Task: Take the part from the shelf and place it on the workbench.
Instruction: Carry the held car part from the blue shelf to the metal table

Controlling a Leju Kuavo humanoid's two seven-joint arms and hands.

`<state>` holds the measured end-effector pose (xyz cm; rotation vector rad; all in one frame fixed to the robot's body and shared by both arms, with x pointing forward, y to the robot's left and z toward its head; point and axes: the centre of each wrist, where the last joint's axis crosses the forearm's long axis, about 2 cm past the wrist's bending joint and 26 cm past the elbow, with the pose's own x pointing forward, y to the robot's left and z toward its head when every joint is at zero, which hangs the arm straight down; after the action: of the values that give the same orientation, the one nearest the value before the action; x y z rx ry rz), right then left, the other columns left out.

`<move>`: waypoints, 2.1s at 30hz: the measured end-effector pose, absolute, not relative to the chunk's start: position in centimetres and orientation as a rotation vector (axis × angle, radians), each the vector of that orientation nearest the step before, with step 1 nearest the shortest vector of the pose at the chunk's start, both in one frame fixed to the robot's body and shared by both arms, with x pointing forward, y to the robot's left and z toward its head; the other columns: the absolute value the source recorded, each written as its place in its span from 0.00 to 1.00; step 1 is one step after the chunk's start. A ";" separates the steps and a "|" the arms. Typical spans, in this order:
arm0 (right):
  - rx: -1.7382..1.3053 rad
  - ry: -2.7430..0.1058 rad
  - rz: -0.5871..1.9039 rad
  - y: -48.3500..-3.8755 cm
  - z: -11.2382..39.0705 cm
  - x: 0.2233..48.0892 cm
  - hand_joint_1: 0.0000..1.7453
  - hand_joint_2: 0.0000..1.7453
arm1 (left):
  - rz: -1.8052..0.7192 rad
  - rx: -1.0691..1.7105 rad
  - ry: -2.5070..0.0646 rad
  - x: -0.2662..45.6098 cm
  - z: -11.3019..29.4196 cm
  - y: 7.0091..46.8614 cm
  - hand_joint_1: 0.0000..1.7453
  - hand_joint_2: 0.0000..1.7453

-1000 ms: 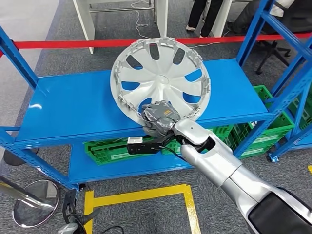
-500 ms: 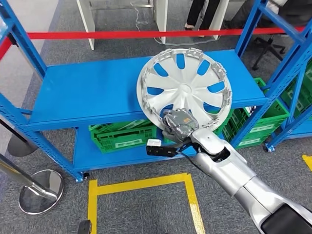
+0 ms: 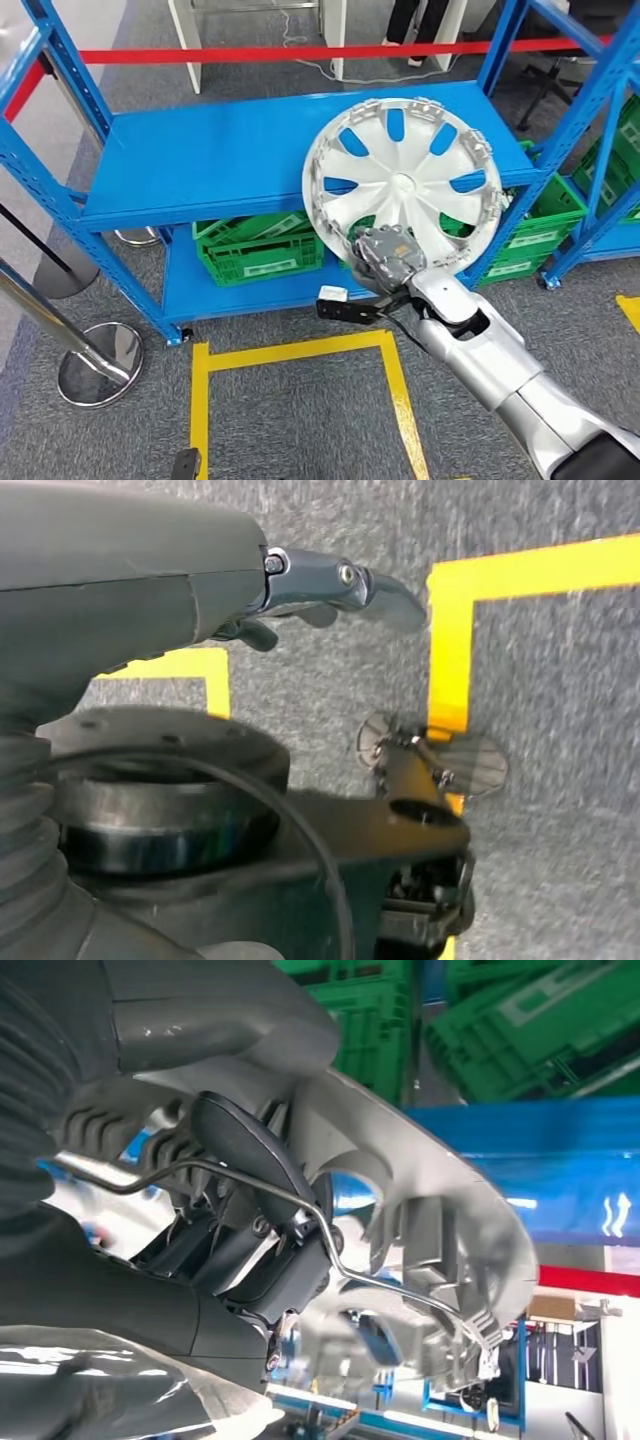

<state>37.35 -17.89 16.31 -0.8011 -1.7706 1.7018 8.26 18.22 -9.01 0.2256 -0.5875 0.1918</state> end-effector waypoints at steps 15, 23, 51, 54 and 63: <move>-0.793 -1.759 1.698 -18.1 15.9 37.0 1.00 1.00 | 0.190 0.226 -0.584 8.3 -9.0 18.4 0.00 1.00; -0.672 -1.765 1.716 -18.5 16.2 37.5 1.00 1.00 | 0.237 0.253 -0.483 7.8 -9.5 19.8 0.00 1.00; -0.696 -1.725 1.703 -19.2 16.4 37.9 1.00 1.00 | 0.171 0.283 -0.416 6.3 -10.4 23.7 0.00 1.00; -0.700 -1.699 1.699 -19.6 15.7 37.5 1.00 1.00 | 0.152 0.280 -0.421 6.3 -10.4 23.6 0.00 1.00; -0.754 -1.643 1.652 -22.1 14.3 36.2 1.00 1.00 | 0.066 0.267 -0.438 5.7 -10.5 23.4 0.00 1.00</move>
<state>36.21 -22.06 14.30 -0.7542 -1.6434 1.6522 5.67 23.37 -10.48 0.2673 -0.4381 0.0664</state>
